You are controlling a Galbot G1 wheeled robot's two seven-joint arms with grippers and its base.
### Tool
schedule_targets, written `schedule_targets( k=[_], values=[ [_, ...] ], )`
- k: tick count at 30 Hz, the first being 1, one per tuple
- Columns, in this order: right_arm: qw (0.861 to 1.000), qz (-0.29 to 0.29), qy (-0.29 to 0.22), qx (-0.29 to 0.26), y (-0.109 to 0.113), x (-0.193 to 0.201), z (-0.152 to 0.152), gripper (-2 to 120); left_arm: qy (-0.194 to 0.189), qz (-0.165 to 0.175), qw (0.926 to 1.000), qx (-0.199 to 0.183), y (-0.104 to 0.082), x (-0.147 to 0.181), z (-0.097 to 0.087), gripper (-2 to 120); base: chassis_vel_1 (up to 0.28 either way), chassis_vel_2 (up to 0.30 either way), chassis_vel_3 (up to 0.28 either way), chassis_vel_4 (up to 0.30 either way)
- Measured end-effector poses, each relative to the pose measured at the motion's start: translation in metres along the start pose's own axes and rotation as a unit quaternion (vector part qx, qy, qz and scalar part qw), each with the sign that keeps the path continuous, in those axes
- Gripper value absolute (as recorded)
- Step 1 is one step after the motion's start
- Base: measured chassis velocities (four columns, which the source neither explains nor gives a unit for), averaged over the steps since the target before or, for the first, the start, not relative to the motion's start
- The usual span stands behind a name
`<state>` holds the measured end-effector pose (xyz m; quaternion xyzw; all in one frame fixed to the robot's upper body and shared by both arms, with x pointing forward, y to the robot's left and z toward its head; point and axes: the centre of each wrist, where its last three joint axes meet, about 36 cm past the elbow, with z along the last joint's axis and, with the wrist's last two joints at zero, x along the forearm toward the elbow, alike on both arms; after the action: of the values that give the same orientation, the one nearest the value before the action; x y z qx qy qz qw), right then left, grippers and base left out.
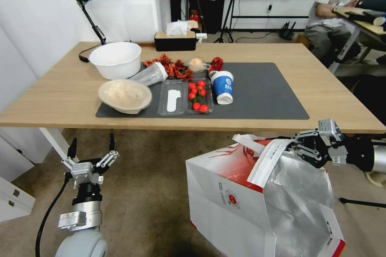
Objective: Pick up the food delivery bag from the floor and place it on the table.
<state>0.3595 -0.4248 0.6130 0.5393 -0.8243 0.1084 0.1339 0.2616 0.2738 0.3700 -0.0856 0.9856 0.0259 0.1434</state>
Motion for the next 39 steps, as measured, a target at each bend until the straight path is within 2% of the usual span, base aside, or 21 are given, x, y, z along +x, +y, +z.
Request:
schedule_targets(
  k=[39],
  values=[
    [1.0,-0.005,-0.008,-0.002,-0.0034,-0.0005,0.0021,0,0.001,0.003,1.0,0.0,-0.0008,-0.0009,0.002,100,0.0,0.0,0.0,0.0]
  ],
)
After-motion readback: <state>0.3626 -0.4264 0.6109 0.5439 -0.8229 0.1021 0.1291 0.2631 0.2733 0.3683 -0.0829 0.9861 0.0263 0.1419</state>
